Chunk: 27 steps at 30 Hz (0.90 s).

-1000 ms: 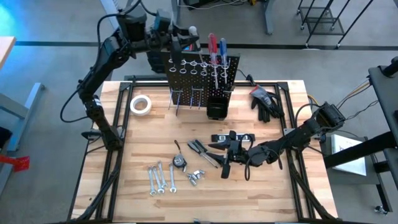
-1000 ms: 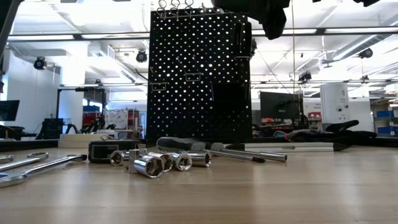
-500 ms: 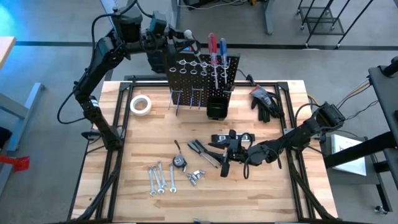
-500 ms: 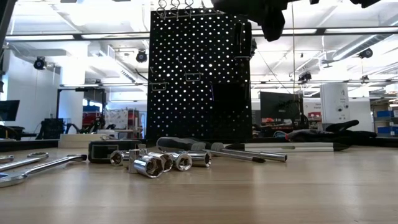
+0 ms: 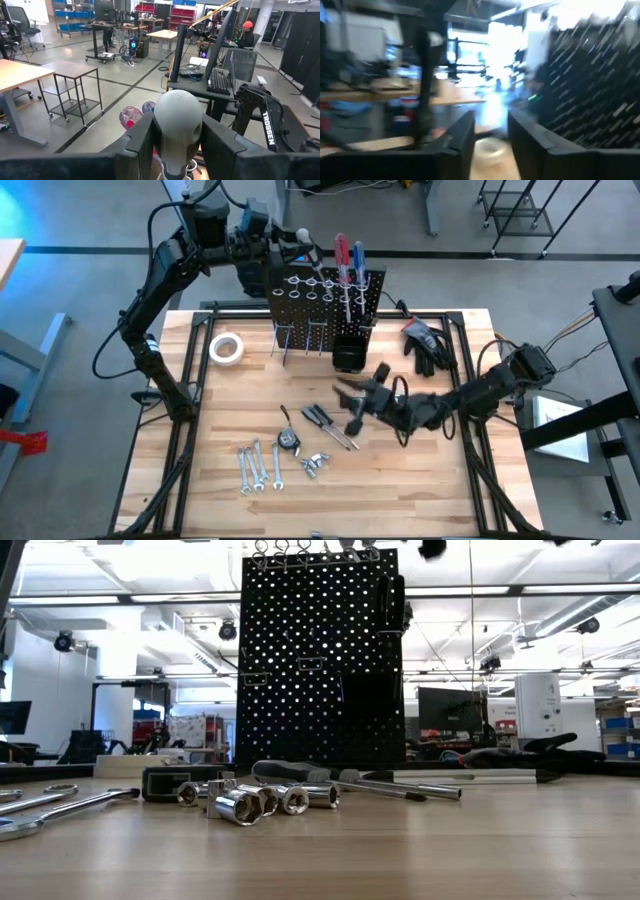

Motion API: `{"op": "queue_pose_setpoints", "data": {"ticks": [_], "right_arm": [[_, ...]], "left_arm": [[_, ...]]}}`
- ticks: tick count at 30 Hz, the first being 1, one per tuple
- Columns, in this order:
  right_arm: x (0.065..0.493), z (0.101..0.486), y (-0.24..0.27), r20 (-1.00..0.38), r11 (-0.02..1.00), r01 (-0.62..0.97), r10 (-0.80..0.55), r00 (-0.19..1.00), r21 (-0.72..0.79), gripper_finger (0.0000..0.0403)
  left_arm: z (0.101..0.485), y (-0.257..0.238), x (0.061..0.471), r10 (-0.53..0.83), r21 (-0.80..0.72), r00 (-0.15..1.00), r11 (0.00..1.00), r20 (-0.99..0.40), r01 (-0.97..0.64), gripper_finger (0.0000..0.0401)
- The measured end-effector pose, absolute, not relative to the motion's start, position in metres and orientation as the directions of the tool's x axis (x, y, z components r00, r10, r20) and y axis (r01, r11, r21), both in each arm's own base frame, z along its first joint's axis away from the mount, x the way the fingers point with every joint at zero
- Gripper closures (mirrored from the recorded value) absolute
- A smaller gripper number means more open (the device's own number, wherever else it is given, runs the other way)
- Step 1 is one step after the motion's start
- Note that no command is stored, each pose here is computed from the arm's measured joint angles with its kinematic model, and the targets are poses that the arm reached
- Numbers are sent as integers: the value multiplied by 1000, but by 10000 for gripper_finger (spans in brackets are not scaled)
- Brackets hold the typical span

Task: Hang tools onto peg board
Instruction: Hang the left bit driver handle on the peg board

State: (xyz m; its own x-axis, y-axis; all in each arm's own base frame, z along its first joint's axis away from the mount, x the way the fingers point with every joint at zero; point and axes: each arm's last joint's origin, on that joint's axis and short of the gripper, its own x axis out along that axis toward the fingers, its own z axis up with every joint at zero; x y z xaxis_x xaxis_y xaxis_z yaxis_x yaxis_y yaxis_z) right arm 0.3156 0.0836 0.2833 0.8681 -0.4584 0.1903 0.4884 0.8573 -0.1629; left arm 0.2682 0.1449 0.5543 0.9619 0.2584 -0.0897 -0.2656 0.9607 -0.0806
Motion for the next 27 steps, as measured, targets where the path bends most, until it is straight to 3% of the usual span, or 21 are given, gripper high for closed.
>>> {"op": "queue_pose_setpoints", "data": {"ticks": [3,9,14,18,27], "right_arm": [[327,299,68,203,766,546,-507,838,-340,390],[338,345,33,292,572,672,-618,730,-470,400],[341,383,13,334,477,713,-654,678,-513,402],[348,399,-5,269,474,672,-665,697,-568,402],[350,424,-39,147,596,623,-652,744,-507,402]], "left_arm": [[554,145,268,258,-70,962,962,-90,-264,283],[554,146,270,261,-42,962,963,-80,-265,283],[554,146,271,261,-22,962,964,-78,-263,283],[554,146,271,261,-13,962,965,-78,-263,282],[554,146,271,267,-25,961,963,-78,-270,282]]}}
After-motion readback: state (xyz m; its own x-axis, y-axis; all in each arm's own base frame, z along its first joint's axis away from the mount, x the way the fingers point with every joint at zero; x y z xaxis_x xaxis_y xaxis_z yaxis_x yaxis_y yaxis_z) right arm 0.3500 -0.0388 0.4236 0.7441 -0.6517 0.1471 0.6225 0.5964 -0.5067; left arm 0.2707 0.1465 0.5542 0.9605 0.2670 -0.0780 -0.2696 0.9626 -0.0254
